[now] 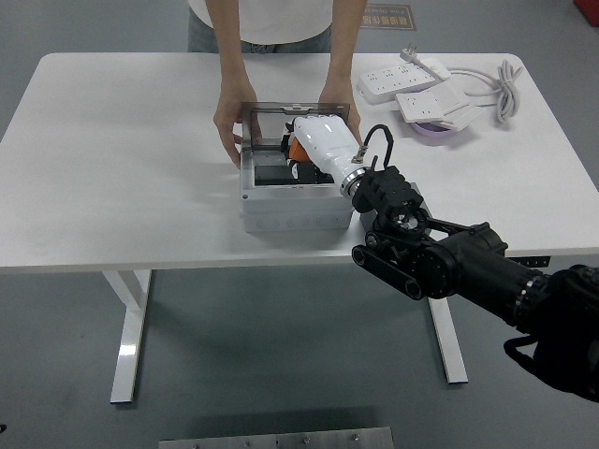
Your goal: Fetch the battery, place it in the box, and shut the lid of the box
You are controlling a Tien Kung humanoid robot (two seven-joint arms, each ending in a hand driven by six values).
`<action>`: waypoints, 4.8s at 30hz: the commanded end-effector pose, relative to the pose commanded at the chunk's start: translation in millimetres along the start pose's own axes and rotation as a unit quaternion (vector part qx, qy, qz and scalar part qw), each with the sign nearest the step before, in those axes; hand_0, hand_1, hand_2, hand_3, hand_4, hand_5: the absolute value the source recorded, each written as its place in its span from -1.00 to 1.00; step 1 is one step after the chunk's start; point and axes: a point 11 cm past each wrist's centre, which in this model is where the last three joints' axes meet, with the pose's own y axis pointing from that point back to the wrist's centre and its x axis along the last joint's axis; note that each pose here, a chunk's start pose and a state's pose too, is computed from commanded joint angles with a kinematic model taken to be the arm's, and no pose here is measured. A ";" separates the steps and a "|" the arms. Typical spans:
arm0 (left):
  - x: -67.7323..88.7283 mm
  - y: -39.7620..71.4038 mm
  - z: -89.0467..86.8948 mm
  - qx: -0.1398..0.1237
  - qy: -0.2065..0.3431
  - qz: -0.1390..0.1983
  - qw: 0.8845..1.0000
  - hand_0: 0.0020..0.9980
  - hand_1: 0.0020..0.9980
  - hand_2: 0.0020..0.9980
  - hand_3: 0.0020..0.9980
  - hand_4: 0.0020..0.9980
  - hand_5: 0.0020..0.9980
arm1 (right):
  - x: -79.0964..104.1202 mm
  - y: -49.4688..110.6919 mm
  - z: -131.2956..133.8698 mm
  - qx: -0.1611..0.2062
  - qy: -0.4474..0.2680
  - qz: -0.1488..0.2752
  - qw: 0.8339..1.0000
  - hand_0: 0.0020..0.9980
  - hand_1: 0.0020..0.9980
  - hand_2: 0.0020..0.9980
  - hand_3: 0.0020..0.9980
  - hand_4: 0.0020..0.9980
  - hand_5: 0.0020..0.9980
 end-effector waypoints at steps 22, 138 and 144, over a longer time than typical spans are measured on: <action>2.3 4.2 10.1 -0.010 -0.009 0.001 1.000 0.71 0.84 0.72 0.74 0.83 0.80 | -12.4 1.8 4.7 0.008 0.029 -0.029 0.999 -0.65 -0.49 -0.41 -0.25 -0.65 -0.91; -4.3 6.4 17.5 -0.017 -0.023 -0.007 1.000 0.72 0.84 0.72 0.75 0.82 0.81 | 1.7 -0.6 19.6 -0.019 -0.041 0.021 0.999 -0.58 -0.50 -0.37 -0.17 -0.55 -0.96; -4.7 6.6 18.3 -0.017 -0.023 -0.007 1.000 0.72 0.84 0.72 0.75 0.82 0.81 | 1.6 -0.8 19.1 -0.019 -0.043 0.019 0.999 -0.56 -0.49 -0.35 -0.02 -0.54 -0.96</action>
